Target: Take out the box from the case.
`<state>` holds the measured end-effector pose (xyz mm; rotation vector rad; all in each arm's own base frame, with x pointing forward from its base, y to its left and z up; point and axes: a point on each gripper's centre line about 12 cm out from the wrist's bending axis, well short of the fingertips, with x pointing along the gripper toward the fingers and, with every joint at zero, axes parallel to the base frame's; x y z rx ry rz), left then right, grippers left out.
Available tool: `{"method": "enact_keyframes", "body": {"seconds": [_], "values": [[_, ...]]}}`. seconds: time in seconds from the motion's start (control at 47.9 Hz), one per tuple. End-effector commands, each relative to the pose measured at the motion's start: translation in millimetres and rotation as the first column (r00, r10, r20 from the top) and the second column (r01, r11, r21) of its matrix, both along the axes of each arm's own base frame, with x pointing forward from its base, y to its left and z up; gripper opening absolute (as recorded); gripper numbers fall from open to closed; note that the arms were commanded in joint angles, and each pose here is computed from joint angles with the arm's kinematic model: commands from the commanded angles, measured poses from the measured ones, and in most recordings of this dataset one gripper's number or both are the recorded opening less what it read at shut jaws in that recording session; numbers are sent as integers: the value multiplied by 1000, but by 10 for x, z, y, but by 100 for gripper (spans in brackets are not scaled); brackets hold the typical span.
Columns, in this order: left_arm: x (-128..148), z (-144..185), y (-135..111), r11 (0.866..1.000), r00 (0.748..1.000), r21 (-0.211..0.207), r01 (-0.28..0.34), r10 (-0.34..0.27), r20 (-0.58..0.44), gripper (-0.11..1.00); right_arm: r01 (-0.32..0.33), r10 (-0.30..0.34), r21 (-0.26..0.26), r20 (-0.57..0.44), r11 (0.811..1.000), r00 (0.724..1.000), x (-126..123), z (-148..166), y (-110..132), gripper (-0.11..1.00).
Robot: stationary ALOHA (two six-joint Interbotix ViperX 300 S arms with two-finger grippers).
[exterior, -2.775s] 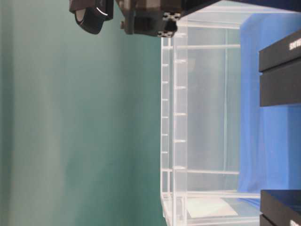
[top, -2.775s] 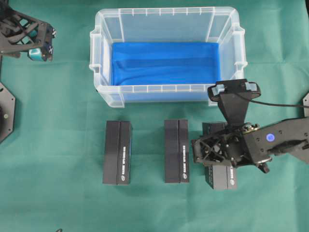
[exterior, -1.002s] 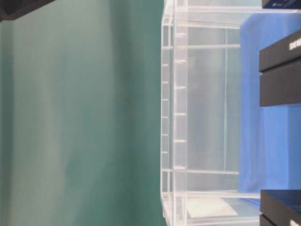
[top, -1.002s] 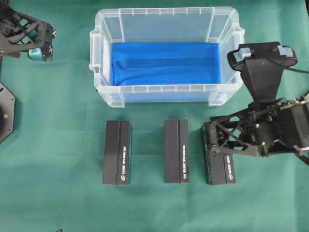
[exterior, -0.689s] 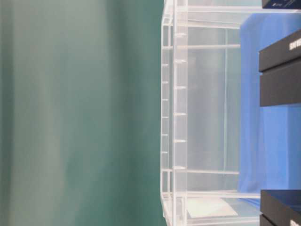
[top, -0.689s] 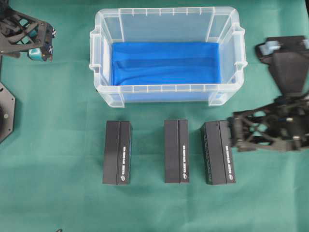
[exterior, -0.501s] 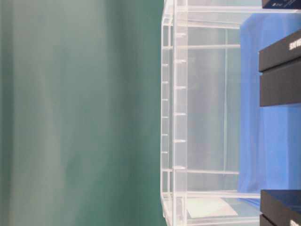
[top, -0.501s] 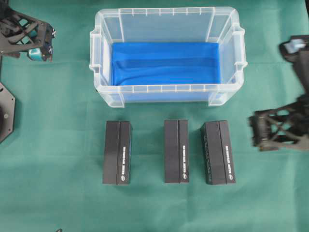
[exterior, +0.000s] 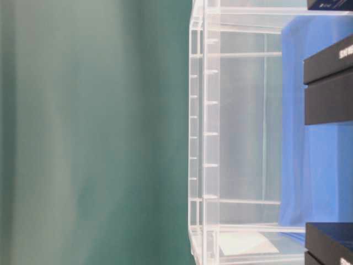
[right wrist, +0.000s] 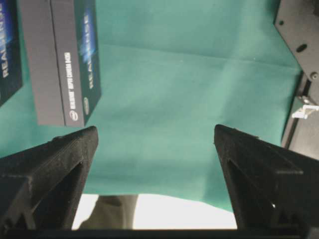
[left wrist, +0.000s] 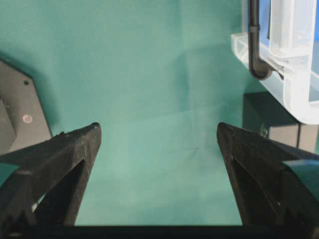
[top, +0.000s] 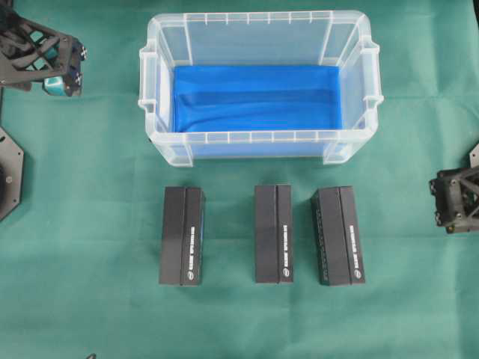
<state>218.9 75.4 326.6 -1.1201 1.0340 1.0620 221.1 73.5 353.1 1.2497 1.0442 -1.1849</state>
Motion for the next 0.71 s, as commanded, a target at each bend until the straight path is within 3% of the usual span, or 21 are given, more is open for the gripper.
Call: {"method": "enact_keyframes", "body": {"seconds": [0.0,0.209,0.689], "values": [[0,70,-20,1000,1000,6,6,-7,27,98,6,-6,3,20,1000,1000,14,38,-56,91],[1,70,-28,1000,1000,6,9,-10,26,98,8,-8,-10,14,1000,1000,70,-19,-270,91],[-1,74,-28,1000,1000,5,6,-6,24,98,-2,4,-86,21,996,1000,42,-200,-1254,91]]}}
